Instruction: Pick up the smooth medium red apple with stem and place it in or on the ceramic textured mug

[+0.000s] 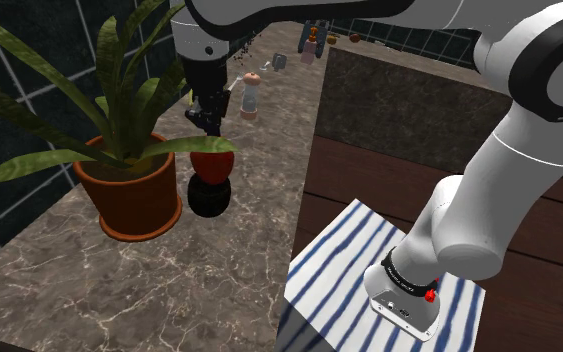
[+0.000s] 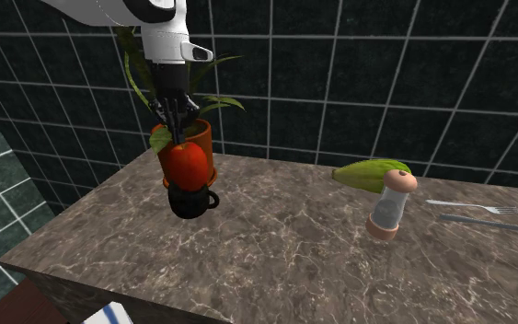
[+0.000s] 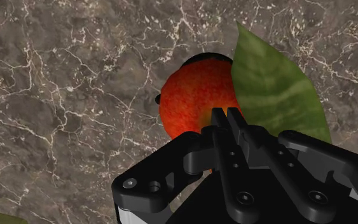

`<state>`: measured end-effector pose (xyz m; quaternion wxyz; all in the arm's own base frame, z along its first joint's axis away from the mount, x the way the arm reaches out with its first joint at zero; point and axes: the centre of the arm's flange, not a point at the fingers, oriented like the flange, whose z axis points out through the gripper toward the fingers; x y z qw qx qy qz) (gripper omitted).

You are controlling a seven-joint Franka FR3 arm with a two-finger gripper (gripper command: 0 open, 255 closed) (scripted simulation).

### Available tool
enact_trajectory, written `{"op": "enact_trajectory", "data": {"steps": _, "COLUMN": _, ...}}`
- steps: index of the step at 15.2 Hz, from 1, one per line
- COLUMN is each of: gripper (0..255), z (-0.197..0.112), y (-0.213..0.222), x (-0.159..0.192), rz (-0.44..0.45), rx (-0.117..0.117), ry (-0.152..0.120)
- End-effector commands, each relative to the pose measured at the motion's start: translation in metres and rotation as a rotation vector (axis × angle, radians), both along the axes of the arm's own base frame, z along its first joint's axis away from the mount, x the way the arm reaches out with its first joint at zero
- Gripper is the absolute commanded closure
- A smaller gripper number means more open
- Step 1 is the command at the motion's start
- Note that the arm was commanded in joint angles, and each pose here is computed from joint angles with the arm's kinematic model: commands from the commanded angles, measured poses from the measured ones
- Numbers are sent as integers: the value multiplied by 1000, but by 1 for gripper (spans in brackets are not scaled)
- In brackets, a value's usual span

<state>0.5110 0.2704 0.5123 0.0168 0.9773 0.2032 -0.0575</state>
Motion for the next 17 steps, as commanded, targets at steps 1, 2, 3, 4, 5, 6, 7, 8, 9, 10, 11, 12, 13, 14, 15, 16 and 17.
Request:
{"op": "enact_trajectory", "data": {"steps": 1, "gripper": 255, "z": 0, "y": 0, "x": 0, "rz": 0, "rx": 0, "ry": 1}}
{"op": "enact_trajectory", "data": {"steps": 2, "gripper": 255, "z": 0, "y": 0, "x": 0, "rz": 0, "rx": 0, "ry": 1}}
{"op": "enact_trajectory", "data": {"steps": 3, "gripper": 0, "z": 0, "y": 0, "x": 0, "rz": 0, "rx": 0, "ry": 1}}
{"op": "enact_trajectory", "data": {"steps": 4, "gripper": 0, "z": 0, "y": 0, "x": 0, "rz": 0, "rx": 0, "ry": 1}}
{"op": "enact_trajectory", "data": {"steps": 5, "gripper": 0, "z": 0, "y": 0, "x": 0, "rz": 0, "rx": 0, "ry": 1}}
{"op": "enact_trajectory", "data": {"steps": 6, "gripper": 0, "z": 0, "y": 0, "x": 0, "rz": 0, "rx": 0, "ry": 1}}
{"op": "enact_trajectory", "data": {"steps": 7, "gripper": 0, "z": 0, "y": 0, "x": 0, "rz": 0, "rx": 0, "ry": 1}}
{"op": "enact_trajectory", "data": {"steps": 8, "gripper": 0, "z": 0, "y": 0, "x": 0, "rz": 0, "rx": 0, "ry": 1}}
{"op": "enact_trajectory", "data": {"steps": 9, "gripper": 0, "z": 13, "y": 1, "x": 1, "rz": 0, "rx": 0, "ry": 1}}
{"op": "enact_trajectory", "data": {"steps": 10, "gripper": 0, "z": 26, "y": 1, "x": 3, "rz": 0, "rx": 0, "ry": 1}}
{"op": "enact_trajectory", "data": {"steps": 11, "gripper": 0, "z": 39, "y": 2, "x": 4, "rz": 0, "rx": 0, "ry": 1}}
{"op": "enact_trajectory", "data": {"steps": 12, "gripper": 0, "z": 49, "y": 3, "x": 5, "rz": 0, "rx": 0, "ry": 1}}
{"op": "enact_trajectory", "data": {"steps": 13, "gripper": 0, "z": 49, "y": 3, "x": 5, "rz": 0, "rx": 0, "ry": 1}}
{"op": "enact_trajectory", "data": {"steps": 14, "gripper": 0, "z": 49, "y": 3, "x": 5, "rz": 0, "rx": 0, "ry": 1}}
{"op": "enact_trajectory", "data": {"steps": 15, "gripper": 0, "z": 49, "y": 3, "x": 5, "rz": 0, "rx": 0, "ry": 1}}
{"op": "enact_trajectory", "data": {"steps": 16, "gripper": 0, "z": 49, "y": 3, "x": 5, "rz": 0, "rx": 0, "ry": 1}}
{"op": "enact_trajectory", "data": {"steps": 17, "gripper": 0, "z": 49, "y": 3, "x": 5, "rz": 0, "rx": 0, "ry": 1}}
